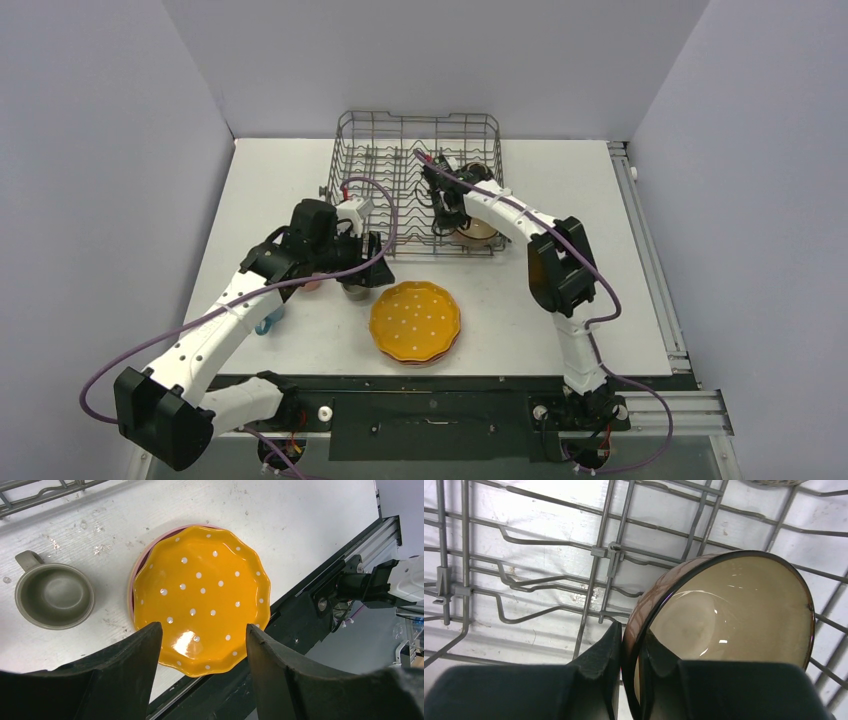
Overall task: Load the mixed dishes into the dish rack
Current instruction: Pick up the bowl from the dish rack.
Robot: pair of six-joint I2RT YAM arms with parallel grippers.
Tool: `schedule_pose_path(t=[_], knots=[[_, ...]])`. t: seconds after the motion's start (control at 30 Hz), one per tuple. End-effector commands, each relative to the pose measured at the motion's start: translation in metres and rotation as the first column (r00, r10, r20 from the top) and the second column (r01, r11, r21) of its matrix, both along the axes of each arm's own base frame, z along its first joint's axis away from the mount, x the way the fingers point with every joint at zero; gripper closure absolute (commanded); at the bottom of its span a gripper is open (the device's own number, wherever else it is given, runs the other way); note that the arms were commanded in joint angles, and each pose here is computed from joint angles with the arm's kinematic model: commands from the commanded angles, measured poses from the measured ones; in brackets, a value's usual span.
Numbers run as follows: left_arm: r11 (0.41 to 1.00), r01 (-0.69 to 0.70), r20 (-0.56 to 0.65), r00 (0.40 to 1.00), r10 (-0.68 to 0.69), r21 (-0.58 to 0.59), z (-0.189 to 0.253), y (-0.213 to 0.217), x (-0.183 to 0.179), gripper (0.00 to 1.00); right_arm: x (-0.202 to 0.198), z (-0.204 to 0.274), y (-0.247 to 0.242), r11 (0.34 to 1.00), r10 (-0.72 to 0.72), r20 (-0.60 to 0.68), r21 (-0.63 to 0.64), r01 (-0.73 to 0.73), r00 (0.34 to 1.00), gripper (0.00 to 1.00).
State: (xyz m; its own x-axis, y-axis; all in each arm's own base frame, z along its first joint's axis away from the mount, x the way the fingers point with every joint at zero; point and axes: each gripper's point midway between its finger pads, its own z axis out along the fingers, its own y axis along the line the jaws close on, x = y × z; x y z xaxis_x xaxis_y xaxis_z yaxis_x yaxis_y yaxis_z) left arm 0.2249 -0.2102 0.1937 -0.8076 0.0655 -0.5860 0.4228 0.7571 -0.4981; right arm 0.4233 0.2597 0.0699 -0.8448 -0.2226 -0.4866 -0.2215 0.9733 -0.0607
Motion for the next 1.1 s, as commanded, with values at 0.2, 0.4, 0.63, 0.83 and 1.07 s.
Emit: schedule_pose_path(t=[0.2, 0.4, 0.63, 0.83, 1.07], knots=[[0.998, -0.048, 0.103, 0.993, 0.050, -0.029, 0.043, 0.005, 0.012, 0.40, -0.033, 0.151, 0.001, 0.990, 0.120, 0.347, 0.027, -0.138, 0.930, 1.00], [0.996, -0.075, 0.110, 0.991, 0.079, -0.046, 0.056, 0.008, 0.025, 0.39, -0.098, 0.166, -0.006, 0.940, 0.309, 0.425, -0.001, -0.341, 0.851, 1.00], [0.994, -0.033, 0.133, 0.990, 0.047, -0.104, 0.090, -0.004, 0.040, 0.38, -0.192, 0.158, -0.015, 0.745, 0.635, 0.410, -0.103, -0.659, 0.654, 1.00], [0.992, 0.049, 0.143, 0.989, -0.032, -0.120, 0.109, -0.021, 0.039, 0.37, -0.275, 0.157, -0.015, 0.379, 0.857, 0.433, -0.161, -0.911, 0.280, 1.00], [0.980, 0.196, 0.168, 0.967, -0.190, -0.021, 0.112, -0.071, 0.006, 0.37, -0.325, 0.165, -0.016, 0.073, 0.908, 0.418, -0.208, -0.975, -0.021, 1.00]])
